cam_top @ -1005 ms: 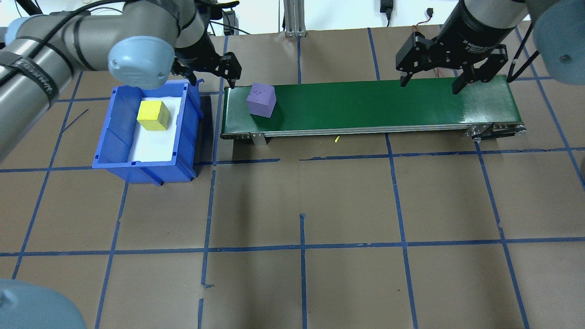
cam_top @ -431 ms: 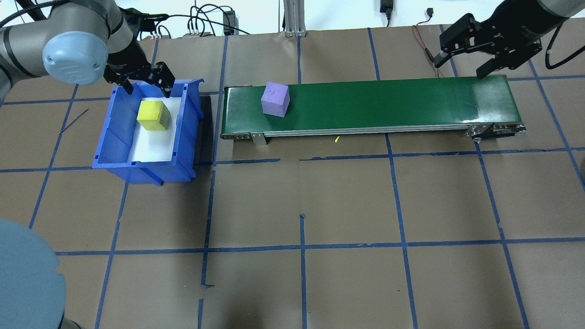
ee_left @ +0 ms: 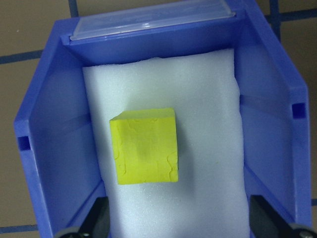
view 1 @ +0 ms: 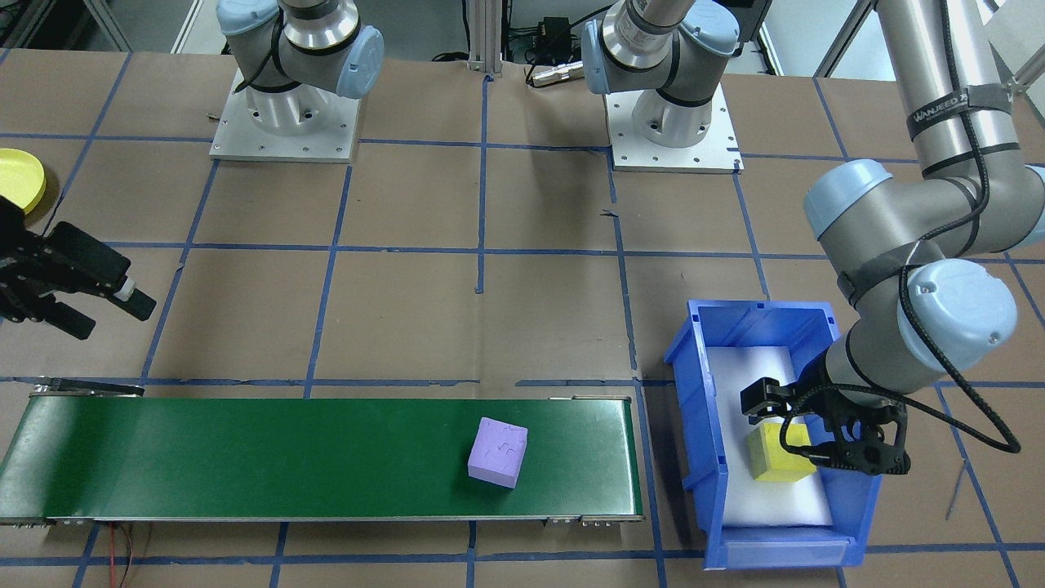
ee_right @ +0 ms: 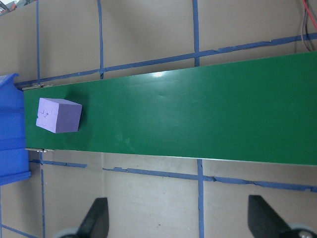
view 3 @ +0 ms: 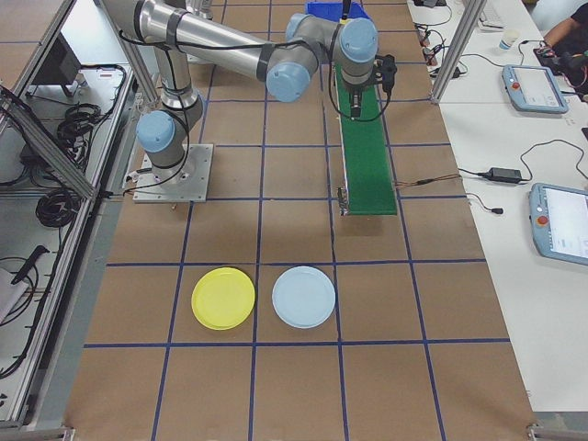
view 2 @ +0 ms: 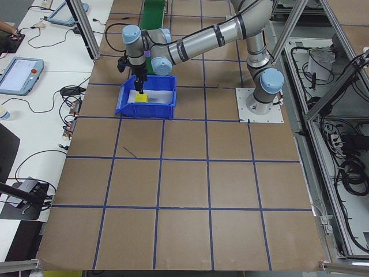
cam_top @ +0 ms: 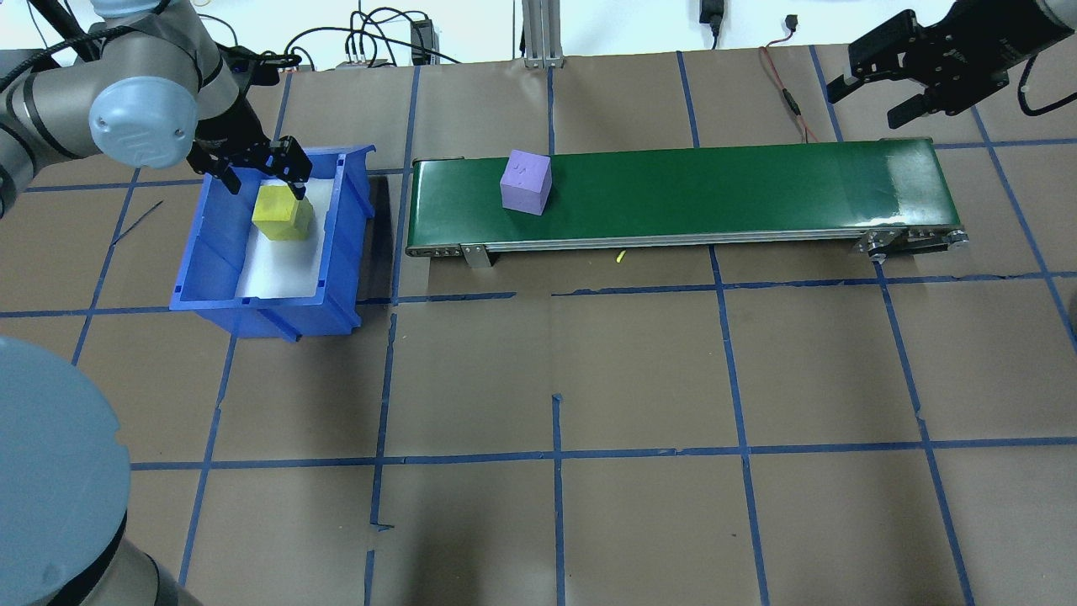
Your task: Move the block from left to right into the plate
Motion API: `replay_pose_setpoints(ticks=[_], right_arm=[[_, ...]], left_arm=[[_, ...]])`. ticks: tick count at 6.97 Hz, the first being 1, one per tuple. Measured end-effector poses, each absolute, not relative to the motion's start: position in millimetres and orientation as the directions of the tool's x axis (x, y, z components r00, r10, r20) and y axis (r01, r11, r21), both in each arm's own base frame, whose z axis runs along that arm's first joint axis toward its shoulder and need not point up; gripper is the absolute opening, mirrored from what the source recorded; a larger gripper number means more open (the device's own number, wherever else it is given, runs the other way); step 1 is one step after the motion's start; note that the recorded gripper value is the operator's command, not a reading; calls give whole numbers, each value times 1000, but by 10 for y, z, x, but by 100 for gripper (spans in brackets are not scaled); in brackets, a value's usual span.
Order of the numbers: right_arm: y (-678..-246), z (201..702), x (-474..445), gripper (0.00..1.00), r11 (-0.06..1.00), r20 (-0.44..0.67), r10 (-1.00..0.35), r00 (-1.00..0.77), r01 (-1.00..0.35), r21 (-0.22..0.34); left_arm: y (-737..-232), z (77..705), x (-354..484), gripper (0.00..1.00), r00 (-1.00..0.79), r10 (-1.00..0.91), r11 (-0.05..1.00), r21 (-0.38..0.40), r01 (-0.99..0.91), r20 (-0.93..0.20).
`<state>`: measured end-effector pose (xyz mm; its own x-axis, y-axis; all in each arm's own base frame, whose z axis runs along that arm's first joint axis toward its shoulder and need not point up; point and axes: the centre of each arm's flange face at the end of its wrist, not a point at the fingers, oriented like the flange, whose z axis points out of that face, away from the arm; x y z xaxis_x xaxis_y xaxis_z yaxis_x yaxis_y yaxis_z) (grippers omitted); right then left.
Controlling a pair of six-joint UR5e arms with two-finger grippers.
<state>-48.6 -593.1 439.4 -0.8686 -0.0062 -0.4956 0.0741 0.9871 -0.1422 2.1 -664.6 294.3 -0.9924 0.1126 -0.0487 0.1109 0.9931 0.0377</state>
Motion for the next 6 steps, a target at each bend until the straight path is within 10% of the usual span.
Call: replay_pose_setpoints(ticks=[5, 6], right_arm=[[-6133, 3850, -1639, 100, 979, -621, 3, -784, 129, -158], [-6125, 3751, -1865, 100, 979, -631, 10, -776, 137, -153]], left_arm=[[-6830, 2496, 119, 98, -993, 100, 995, 21, 99, -59], [-6843, 2419, 120, 84, -994, 97, 995, 27, 96, -56]])
